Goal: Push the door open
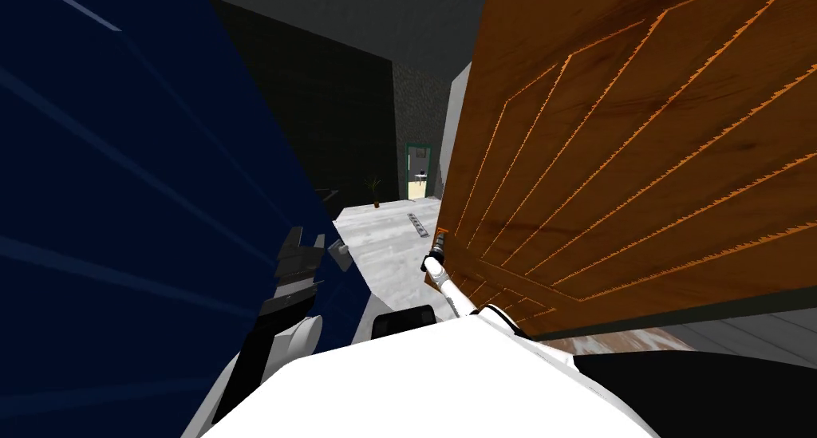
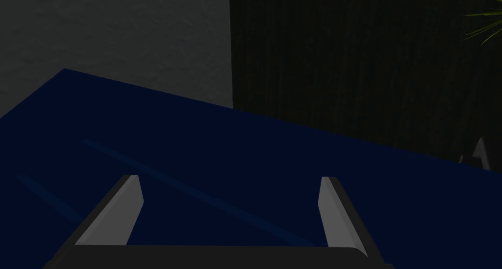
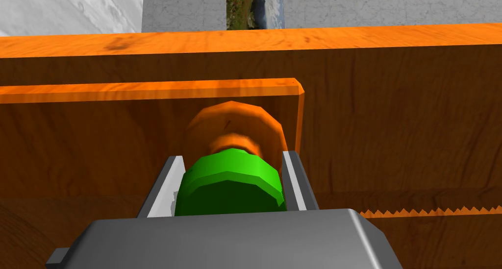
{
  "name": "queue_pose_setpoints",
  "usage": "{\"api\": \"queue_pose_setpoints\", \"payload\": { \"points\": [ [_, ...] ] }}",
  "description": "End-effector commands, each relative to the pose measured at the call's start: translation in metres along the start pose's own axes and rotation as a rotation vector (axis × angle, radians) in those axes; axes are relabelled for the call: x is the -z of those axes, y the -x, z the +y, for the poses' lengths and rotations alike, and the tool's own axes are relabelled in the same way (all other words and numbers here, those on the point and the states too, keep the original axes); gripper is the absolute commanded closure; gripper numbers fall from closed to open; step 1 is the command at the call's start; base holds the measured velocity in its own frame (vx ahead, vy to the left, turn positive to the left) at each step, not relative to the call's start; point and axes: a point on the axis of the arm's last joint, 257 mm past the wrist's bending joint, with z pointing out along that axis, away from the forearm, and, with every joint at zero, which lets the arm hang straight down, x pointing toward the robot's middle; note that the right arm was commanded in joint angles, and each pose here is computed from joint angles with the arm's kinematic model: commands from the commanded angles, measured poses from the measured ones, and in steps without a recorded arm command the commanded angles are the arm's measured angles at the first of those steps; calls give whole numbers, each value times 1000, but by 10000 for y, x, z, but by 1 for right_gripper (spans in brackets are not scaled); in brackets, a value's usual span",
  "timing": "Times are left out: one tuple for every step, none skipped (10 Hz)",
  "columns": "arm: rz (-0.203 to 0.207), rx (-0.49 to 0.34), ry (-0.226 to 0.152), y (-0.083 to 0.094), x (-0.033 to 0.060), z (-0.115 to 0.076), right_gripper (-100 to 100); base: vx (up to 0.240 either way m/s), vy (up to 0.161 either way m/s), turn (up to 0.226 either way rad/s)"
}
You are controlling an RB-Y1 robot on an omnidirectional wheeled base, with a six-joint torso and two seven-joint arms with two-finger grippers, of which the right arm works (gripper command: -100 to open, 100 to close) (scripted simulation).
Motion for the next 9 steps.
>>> {"api": "queue_pose_setpoints", "payload": {
  "points": [
    [0,0,0,0,0,0,100,84,0,-24],
    [-39,1,7,140,-64,29,100,126,-12,-22],
    [-48,1,7,172,-75,30,100,183,-28,-26],
    [-67,1,8,241,-98,33,100,185,-46,-34],
    [-88,1,9,315,-120,36,100,209,-37,-28],
    [-110,0,8,390,-140,37,100,216,-38,-47],
    [-132,0,8,462,-157,37,100,198,-51,-37],
    [-152,-2,7,528,-170,35,100,186,-68,-31],
    [-171,-3,6,586,-179,33,100,178,-39,-25]
  ]
}}
